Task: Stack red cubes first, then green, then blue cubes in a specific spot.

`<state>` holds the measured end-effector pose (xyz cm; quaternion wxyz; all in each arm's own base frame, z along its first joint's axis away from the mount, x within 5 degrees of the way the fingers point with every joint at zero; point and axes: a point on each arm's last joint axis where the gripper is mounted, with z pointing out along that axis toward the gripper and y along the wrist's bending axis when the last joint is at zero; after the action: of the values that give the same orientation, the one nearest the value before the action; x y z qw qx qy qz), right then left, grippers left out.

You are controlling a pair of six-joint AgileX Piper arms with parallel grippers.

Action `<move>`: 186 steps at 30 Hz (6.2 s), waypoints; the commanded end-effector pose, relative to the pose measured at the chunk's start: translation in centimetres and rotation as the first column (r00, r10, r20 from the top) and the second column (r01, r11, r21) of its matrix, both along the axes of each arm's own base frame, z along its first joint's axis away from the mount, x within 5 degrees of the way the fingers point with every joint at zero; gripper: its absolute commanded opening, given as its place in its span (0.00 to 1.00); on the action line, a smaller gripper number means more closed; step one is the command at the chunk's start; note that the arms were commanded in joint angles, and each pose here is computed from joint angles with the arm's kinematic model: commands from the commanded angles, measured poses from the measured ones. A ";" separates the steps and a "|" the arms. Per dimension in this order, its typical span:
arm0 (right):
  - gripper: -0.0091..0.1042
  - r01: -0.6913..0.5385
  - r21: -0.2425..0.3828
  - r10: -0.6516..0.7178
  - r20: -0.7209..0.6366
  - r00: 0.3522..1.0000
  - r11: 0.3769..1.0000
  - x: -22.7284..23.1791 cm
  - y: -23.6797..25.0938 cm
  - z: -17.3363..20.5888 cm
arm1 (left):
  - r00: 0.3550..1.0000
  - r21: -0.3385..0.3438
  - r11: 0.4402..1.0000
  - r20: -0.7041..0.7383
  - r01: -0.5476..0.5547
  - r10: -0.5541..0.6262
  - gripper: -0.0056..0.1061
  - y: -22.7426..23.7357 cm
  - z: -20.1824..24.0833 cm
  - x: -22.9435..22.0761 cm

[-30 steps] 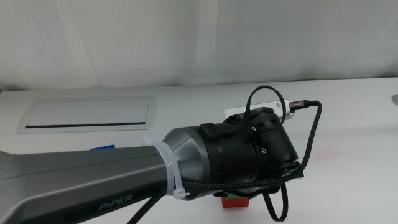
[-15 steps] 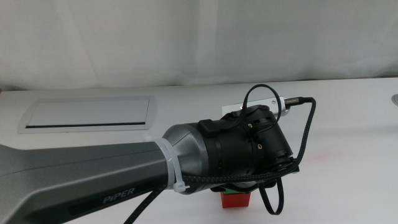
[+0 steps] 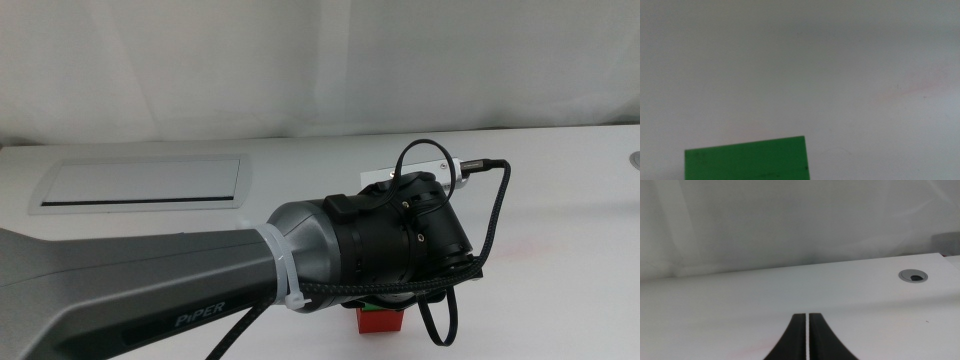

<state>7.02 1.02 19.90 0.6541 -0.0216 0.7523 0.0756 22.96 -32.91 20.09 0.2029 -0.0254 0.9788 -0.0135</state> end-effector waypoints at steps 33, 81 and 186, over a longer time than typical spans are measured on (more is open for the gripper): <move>0.06 0.003 -0.010 -0.003 -0.028 1.000 1.000 0.0 0.0 -1.2 | 0.998 0.061 0.998 0.062 0.007 -0.010 0.88 18.7 13.1 6.7; 0.06 0.003 -0.010 -0.003 -0.028 1.000 1.000 0.0 0.0 -1.2 | 0.960 0.050 0.971 -0.146 -0.232 0.237 0.86 24.6 -4.7 9.9; 0.06 0.003 -0.010 -0.003 -0.028 1.000 1.000 0.0 0.0 -1.2 | 0.997 -0.003 0.998 -0.051 0.059 -0.059 0.02 -0.3 4.6 1.9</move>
<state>7.01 1.02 19.90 0.6538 -0.0194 0.7524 0.0778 24.85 -32.84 24.60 0.1716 0.0083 0.9851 -0.0116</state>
